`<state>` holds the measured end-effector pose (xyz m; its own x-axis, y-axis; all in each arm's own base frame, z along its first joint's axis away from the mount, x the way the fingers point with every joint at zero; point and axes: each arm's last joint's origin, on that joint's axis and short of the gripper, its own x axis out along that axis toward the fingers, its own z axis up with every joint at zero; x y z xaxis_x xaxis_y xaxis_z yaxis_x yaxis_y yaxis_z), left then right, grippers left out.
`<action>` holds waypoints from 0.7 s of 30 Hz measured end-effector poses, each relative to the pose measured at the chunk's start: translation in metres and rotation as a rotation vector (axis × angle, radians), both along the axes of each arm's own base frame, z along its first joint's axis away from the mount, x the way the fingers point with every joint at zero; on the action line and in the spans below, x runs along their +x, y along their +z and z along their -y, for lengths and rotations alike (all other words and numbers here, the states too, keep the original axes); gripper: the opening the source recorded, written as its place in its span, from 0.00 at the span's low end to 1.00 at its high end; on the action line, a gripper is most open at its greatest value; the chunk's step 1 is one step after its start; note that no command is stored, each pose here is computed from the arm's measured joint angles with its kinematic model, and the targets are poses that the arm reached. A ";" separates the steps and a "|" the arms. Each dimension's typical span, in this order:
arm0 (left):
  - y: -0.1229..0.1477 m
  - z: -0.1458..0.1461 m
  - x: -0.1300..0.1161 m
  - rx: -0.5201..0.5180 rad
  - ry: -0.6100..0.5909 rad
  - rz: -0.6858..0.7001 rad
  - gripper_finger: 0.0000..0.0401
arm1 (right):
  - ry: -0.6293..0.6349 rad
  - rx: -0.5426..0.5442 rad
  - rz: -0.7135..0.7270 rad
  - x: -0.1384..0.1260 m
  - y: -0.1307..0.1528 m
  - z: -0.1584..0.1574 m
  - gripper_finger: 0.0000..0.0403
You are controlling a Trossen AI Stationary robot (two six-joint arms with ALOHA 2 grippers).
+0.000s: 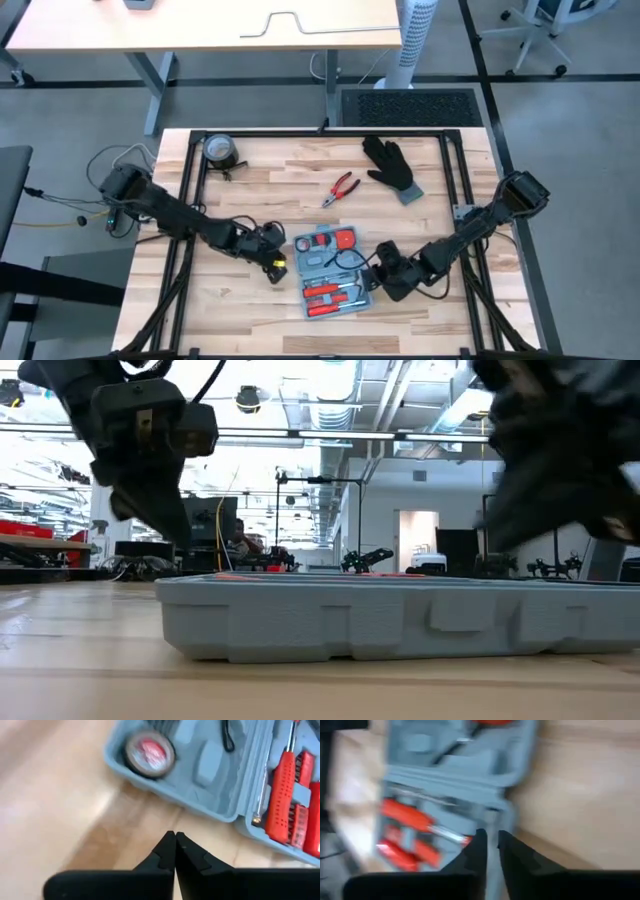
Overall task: Prefit tool cases
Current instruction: Remove the orange measuring tape from the gray toolbox
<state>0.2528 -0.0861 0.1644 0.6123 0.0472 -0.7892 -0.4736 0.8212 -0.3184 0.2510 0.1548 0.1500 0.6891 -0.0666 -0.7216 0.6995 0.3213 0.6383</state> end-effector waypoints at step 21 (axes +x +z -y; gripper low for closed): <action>-0.003 -0.050 -0.023 0.226 -0.398 -0.101 0.00 | -0.082 -0.025 -0.245 0.117 0.048 0.041 0.39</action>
<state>0.2302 -0.0363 0.1618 0.5385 0.0018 -0.8426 -0.1273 0.9887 -0.0793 0.3681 0.1141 0.1982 0.4854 -0.1347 -0.8638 0.8566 0.2707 0.4392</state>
